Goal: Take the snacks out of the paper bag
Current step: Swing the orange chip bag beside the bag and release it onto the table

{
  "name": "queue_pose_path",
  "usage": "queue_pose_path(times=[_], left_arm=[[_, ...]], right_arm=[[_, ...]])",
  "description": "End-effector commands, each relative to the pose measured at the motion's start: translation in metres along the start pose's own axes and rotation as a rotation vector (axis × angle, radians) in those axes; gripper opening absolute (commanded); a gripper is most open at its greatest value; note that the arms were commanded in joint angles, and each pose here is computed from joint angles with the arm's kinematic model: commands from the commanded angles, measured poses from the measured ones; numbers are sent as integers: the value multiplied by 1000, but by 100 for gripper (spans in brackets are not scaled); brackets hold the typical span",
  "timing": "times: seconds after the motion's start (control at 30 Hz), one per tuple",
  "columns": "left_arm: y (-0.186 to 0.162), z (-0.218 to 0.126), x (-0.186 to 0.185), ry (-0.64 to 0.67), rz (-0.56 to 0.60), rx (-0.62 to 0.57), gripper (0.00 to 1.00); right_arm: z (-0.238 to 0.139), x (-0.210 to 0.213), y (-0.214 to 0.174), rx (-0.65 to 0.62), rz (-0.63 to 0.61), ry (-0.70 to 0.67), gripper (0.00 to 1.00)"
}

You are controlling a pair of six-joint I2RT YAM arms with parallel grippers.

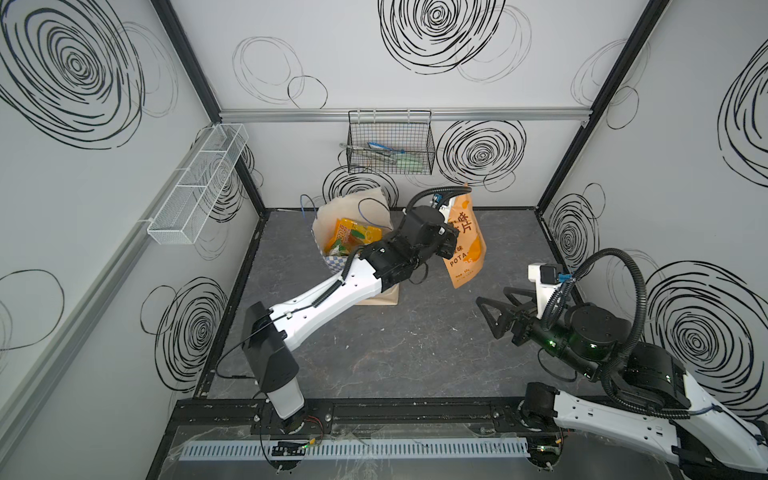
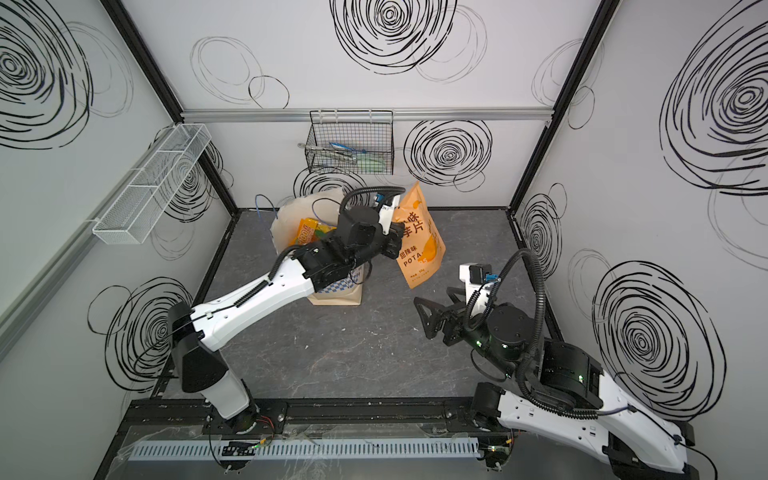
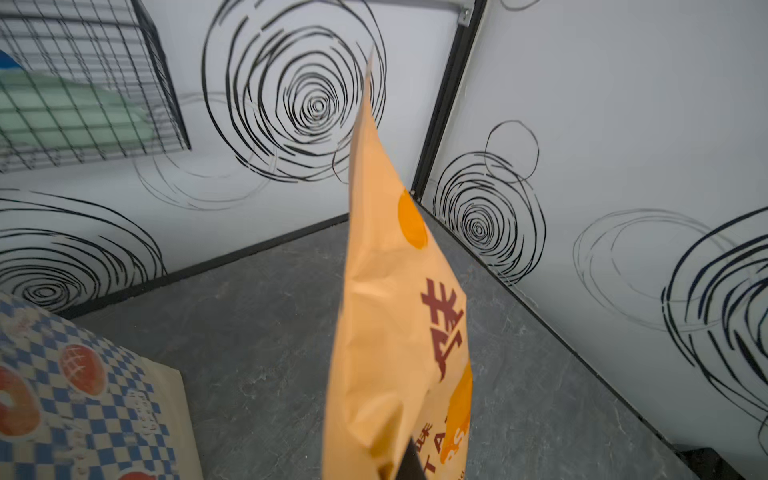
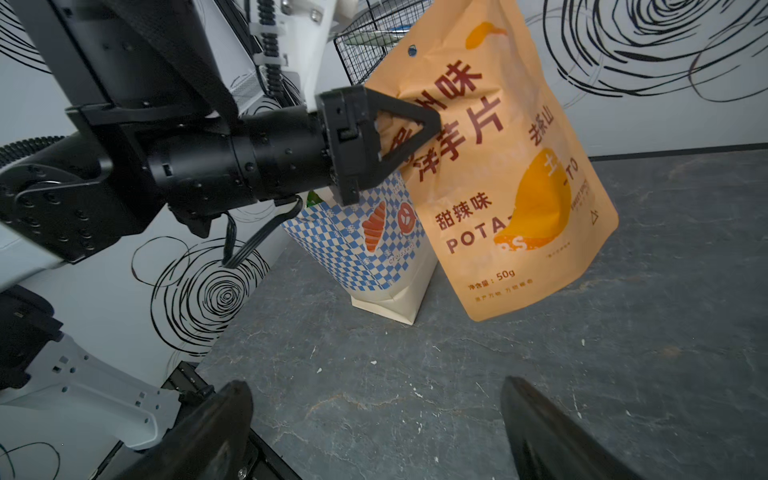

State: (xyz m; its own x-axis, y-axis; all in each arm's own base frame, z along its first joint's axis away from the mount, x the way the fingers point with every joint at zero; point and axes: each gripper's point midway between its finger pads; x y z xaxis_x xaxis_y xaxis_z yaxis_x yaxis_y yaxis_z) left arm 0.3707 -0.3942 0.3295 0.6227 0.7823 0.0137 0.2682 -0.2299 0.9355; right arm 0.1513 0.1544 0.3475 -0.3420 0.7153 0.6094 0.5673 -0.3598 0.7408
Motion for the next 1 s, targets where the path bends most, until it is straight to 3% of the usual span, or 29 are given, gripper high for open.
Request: queue_pose_path(times=[0.0, 0.23, 0.43, 0.6, 0.7, 0.8, 0.97], left_arm=[[-7, 26, -15, -53, -71, -41, 0], [-98, 86, -37, -122, -111, 129, 0], [-157, 107, -43, -138, -110, 221, 0], [-189, 106, -42, -139, -142, 251, 20], [-198, 104, -40, -133, -136, 263, 27], [-198, 100, -38, -130, -132, 260, 33], [-181, 91, -34, -125, -130, 230, 57]], right_arm=[[-2, -27, -14, 23, 41, -86, 97], [-3, -58, -45, 90, 100, -153, 97], [5, -84, -73, 136, 156, -243, 97], [12, -91, -87, 163, 154, -277, 97], [15, -90, -91, 175, 144, -267, 97], [18, -90, -94, 177, 142, -261, 97], [19, -90, -96, 187, 145, -265, 97]])
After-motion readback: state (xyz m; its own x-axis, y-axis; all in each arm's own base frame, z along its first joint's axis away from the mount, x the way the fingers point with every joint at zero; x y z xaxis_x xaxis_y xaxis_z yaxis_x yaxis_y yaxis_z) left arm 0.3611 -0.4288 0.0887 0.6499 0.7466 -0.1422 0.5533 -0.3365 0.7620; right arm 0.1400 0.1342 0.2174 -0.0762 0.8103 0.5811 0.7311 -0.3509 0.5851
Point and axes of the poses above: each gripper's point midway between its finger pads, its own z axis out along the fingers, its own x axis along the line the jaws close on, y = z × x, and after that the axes turned 13 degrees about z, right-handed
